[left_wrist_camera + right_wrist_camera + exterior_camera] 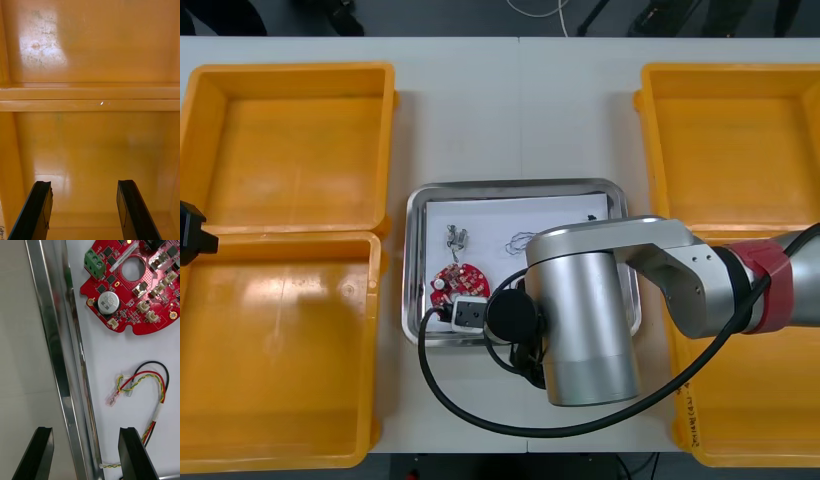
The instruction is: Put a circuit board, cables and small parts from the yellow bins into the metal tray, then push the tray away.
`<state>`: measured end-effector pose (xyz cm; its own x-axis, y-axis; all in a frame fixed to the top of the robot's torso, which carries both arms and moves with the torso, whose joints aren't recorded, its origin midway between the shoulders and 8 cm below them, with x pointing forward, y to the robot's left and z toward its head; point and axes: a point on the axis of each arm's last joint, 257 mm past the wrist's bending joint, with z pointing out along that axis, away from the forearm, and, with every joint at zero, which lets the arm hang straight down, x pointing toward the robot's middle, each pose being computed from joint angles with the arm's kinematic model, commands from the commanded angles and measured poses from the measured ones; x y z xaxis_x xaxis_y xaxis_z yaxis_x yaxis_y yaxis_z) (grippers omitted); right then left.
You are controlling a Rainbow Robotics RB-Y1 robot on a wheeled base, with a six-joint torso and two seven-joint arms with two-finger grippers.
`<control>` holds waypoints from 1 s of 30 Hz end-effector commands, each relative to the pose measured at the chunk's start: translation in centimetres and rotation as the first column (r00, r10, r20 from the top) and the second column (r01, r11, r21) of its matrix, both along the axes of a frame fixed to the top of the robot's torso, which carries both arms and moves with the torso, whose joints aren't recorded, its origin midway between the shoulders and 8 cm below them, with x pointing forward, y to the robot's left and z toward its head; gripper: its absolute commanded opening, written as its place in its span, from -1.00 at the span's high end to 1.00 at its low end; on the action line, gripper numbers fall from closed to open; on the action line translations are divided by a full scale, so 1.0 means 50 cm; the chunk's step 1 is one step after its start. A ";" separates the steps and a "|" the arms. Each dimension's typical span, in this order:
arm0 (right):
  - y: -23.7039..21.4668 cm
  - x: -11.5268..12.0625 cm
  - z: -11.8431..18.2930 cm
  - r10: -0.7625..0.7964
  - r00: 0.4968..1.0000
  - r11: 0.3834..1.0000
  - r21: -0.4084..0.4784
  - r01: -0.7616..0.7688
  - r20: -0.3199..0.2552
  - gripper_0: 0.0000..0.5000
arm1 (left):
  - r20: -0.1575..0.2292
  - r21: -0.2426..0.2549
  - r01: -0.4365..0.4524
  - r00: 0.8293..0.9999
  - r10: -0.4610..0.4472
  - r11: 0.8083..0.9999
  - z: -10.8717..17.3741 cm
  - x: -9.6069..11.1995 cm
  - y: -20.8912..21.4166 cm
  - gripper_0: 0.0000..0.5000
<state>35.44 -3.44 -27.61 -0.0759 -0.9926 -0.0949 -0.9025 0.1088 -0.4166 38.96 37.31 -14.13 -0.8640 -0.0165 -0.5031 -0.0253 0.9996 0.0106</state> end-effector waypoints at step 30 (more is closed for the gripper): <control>0.037 0.007 -0.070 0.121 0.991 0.991 -0.061 -0.118 0.054 -0.91 | 0.023 0.100 0.047 0.999 -0.050 0.994 0.032 -0.007 0.037 -1.00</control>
